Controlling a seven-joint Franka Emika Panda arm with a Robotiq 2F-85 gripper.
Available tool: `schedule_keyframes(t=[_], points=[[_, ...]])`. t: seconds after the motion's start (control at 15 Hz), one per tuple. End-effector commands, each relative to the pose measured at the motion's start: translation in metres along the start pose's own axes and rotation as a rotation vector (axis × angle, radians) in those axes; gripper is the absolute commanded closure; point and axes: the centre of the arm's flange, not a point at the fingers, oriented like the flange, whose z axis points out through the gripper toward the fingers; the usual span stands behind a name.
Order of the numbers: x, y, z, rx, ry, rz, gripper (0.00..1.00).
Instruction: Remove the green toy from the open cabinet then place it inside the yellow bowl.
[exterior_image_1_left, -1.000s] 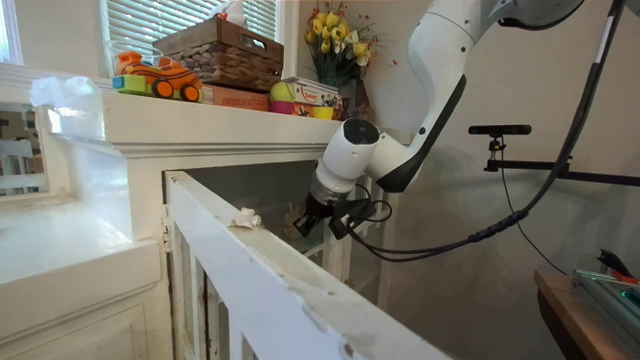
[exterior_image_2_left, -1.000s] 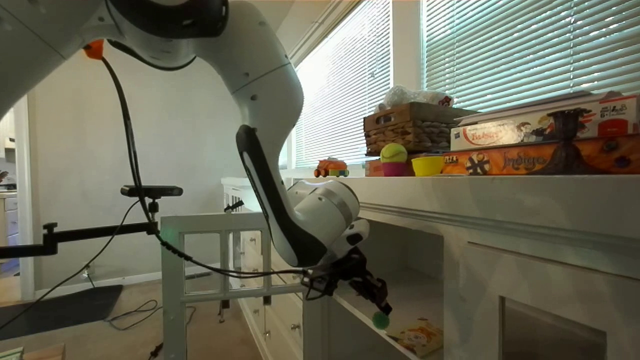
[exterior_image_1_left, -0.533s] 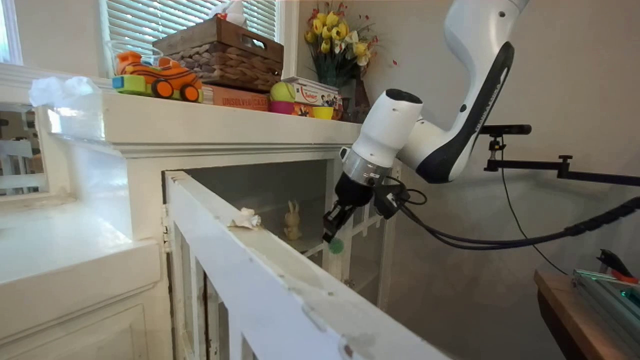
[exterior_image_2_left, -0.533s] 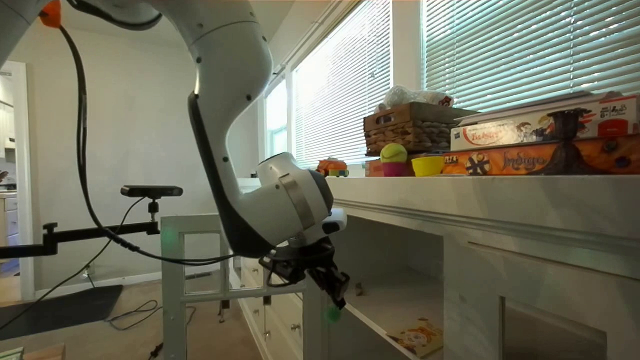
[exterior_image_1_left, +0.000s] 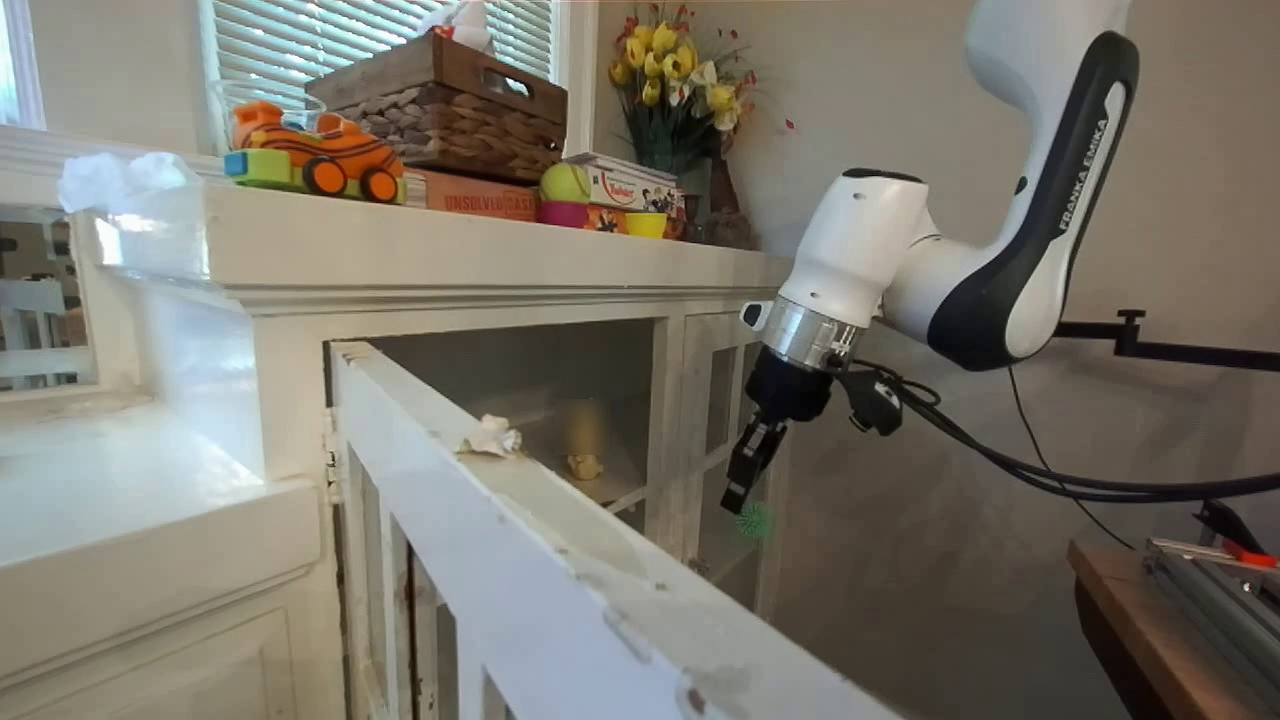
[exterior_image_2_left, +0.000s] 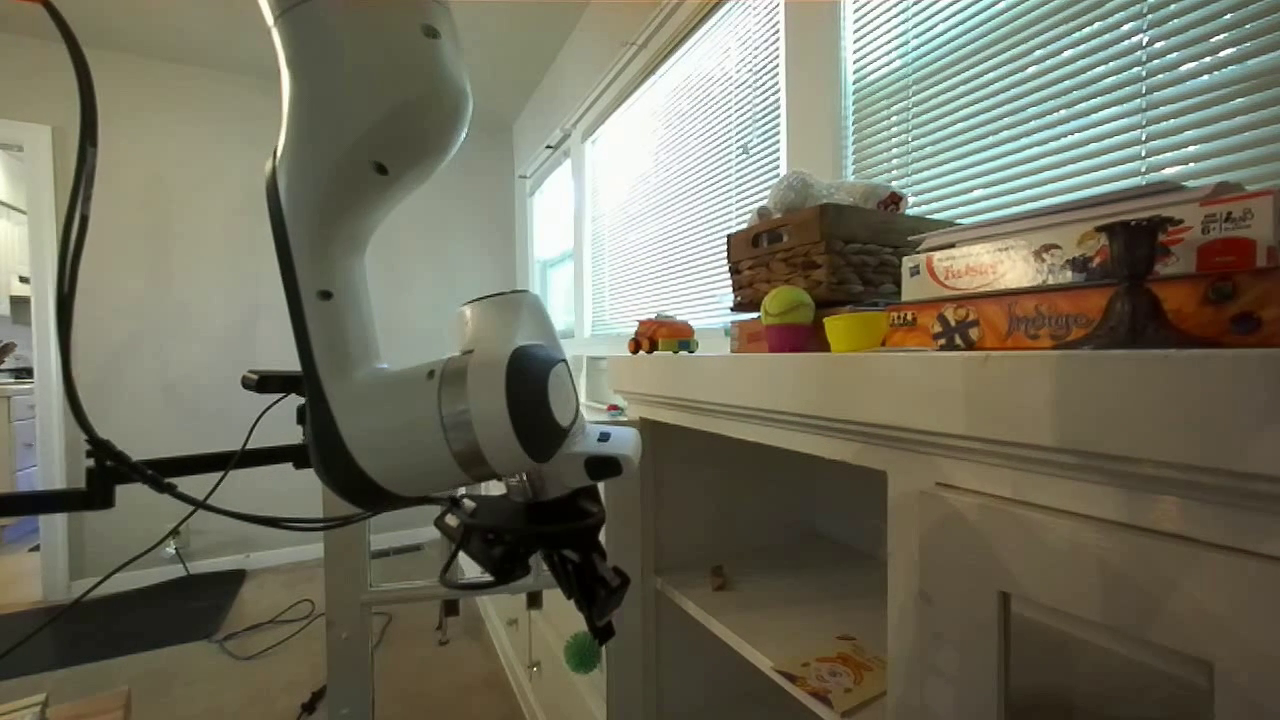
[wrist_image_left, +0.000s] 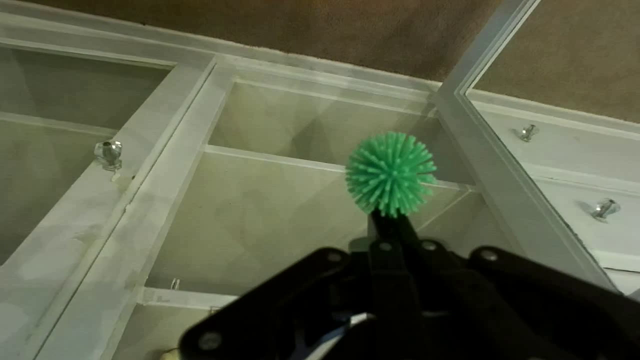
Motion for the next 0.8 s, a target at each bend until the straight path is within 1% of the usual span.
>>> schedule_keyframes(t=[0.0, 0.2, 0.33, 0.53, 0.73], points=[[-0.001, 0.001, -0.003, 0.009, -0.001, 0.007, 0.98], [0.000, 0.006, -0.007, 0.018, 0.004, 0.013, 1.00], [0.003, 0.006, -0.014, 0.015, 0.030, 0.008, 1.00], [0.018, 0.012, -0.033, -0.015, 0.099, 0.007, 1.00], [0.037, 0.019, -0.060, -0.055, 0.176, -0.006, 1.00]])
